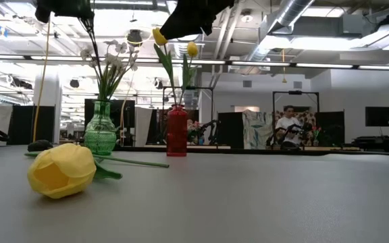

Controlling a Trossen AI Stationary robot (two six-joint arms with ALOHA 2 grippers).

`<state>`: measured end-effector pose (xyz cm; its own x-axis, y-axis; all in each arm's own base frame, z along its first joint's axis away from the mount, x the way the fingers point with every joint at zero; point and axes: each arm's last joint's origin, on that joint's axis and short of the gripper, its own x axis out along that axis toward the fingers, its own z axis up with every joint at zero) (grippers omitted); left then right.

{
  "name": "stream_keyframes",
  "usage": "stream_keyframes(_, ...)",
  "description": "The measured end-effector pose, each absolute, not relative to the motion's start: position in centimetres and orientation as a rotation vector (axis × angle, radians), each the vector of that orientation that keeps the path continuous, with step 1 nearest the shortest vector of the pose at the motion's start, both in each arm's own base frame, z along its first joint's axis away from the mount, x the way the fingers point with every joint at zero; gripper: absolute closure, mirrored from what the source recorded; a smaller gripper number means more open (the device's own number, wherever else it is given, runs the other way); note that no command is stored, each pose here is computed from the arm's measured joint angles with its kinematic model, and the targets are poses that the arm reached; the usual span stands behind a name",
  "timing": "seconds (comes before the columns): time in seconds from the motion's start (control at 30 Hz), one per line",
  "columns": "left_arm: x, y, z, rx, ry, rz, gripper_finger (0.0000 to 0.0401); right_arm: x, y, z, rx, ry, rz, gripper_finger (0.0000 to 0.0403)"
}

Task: Sort flowers into vase by color
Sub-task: Put the top white flowers into the green vase

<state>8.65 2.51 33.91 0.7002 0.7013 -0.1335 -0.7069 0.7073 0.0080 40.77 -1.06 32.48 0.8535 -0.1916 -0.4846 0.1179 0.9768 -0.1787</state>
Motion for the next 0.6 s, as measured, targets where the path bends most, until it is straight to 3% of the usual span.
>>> stream_keyframes(0.6, 10.9, 2.8, 32.7, -0.033, 0.250, 0.842, 0.0401, 40.8, -1.1, 32.5, -0.144, 0.523, -0.164, 0.0237)
